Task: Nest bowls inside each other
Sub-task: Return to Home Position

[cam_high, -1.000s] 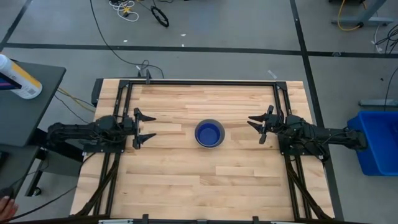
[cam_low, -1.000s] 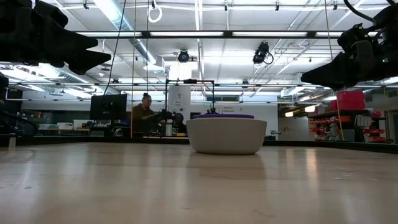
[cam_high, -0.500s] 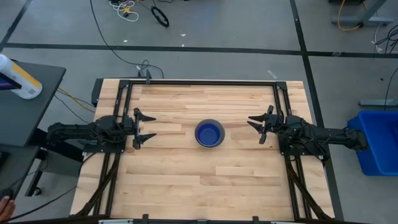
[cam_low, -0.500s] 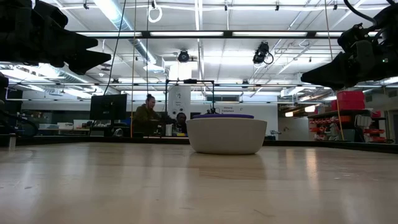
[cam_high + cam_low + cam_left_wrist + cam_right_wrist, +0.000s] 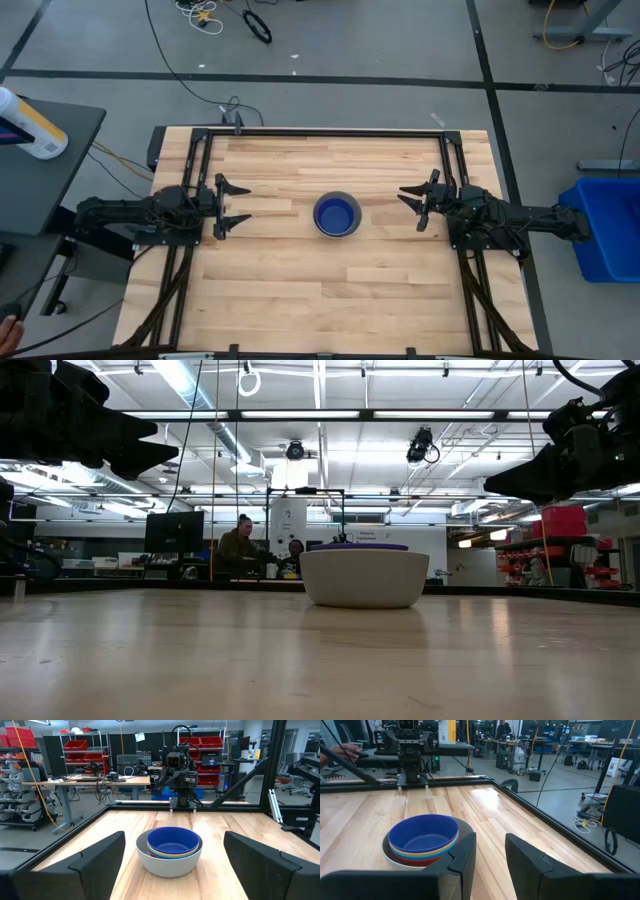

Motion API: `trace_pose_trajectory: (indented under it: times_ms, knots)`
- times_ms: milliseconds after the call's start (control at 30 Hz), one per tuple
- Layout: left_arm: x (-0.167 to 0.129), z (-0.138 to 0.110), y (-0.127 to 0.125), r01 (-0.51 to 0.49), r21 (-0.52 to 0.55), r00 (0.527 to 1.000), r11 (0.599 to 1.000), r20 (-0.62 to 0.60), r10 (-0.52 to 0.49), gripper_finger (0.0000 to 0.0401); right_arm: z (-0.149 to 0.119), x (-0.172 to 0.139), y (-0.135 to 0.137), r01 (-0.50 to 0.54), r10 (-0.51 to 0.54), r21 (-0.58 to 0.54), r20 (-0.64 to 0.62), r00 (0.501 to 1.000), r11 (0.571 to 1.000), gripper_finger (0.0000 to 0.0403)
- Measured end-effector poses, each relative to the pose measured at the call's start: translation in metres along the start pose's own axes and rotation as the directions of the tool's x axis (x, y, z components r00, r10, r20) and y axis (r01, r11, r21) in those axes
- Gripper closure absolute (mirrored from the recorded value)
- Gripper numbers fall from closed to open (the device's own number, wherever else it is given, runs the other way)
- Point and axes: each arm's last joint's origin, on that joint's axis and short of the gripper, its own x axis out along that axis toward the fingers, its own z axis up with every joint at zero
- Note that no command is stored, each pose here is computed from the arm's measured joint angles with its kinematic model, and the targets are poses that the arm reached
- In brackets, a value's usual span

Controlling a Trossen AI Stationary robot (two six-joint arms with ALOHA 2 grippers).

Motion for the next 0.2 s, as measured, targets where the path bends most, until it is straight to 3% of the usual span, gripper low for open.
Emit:
trace_pose_trajectory:
  times_ms: [200]
  knots:
    - [0.0000,0.0000,0.0000,0.000,0.000,1.000,1.000,0.000,0.000,0.0053,0.0000,0.0000,0.0000,0.000,0.000,0.000,0.000,1.000,1.000,0.0290]
